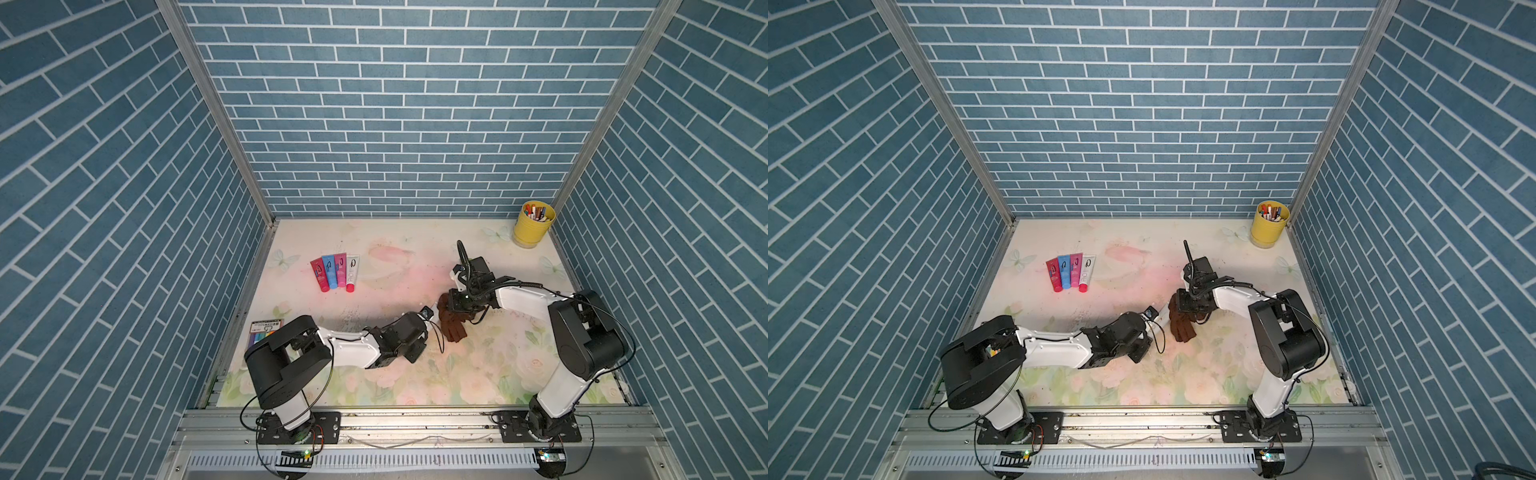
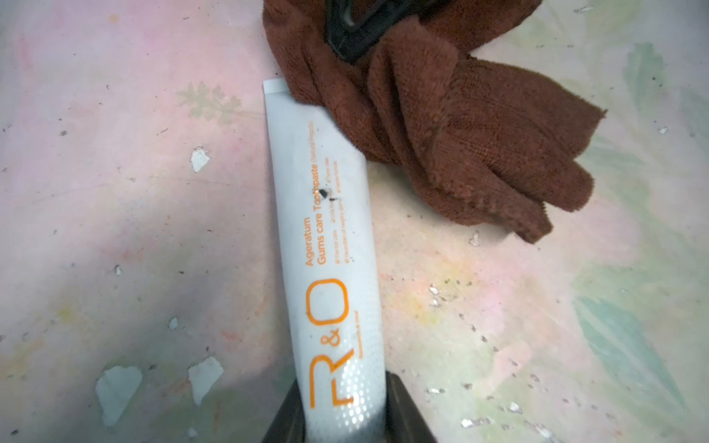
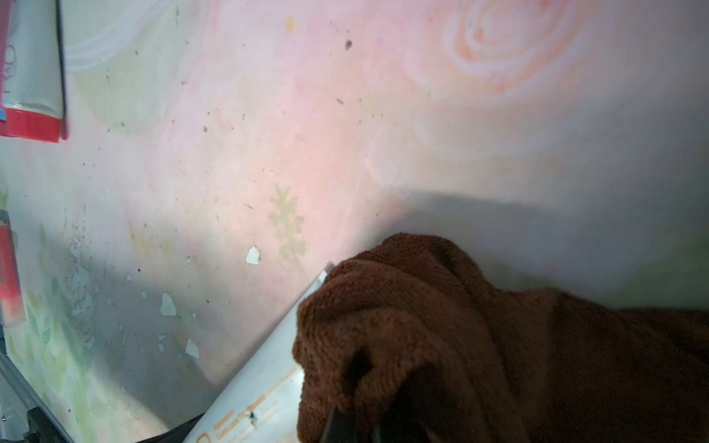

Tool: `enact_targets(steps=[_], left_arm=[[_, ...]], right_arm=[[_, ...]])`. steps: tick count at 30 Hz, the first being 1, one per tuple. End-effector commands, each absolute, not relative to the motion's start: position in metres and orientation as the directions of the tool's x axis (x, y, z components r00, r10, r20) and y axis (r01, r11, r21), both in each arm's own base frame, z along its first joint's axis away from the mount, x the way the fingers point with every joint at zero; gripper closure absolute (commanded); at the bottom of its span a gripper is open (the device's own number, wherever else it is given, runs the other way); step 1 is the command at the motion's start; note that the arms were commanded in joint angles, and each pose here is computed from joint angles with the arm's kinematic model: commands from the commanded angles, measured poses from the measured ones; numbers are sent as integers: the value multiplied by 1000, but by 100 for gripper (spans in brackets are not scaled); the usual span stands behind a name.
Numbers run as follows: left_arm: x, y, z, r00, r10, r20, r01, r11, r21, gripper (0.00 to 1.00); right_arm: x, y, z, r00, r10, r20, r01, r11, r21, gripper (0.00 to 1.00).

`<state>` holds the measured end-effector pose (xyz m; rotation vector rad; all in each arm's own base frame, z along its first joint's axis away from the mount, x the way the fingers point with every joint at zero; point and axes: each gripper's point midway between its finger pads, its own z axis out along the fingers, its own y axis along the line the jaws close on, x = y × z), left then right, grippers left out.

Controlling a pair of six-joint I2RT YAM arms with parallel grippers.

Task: Wipe the surface of the toothpaste tube
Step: Wipe the dirt from the toothpaste tube.

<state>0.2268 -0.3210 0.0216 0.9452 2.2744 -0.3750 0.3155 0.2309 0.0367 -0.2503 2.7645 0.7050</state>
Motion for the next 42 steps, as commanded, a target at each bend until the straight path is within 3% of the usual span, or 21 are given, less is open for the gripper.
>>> enact_targets(steps=[1,9,20,24,28,33,38,42], left_arm=[[202,-327,5,-528,602,-598,778,625,-58,100],[201,-329,5,-522,608,-599,785,617,-58,100],[201,-329,4,-523,608,-598,783,619,-56,100],[201,-327,7,-523,597,-609,779,624,-57,100],[201,-325,10,-523,587,-618,773,632,-54,100],[200,-321,14,-525,574,-629,768,638,-59,100],[199,-321,14,-525,573,-630,768,637,-61,100],[200,-322,13,-527,574,-627,768,638,-60,100]], right_arm=[[305,232,24,-945,-156,-286,-267,874,406,99],[233,269,-14,-950,-255,-178,-310,822,477,99],[169,292,-7,-933,-345,-104,-337,731,593,100],[177,268,-24,-950,-296,-94,-301,801,518,100],[210,222,-37,-986,-136,-94,-164,872,461,100],[249,167,-22,-981,11,-194,-58,936,347,100],[265,175,1,-970,7,-243,-91,916,392,100],[251,200,7,-971,-50,-234,-157,871,465,100]])
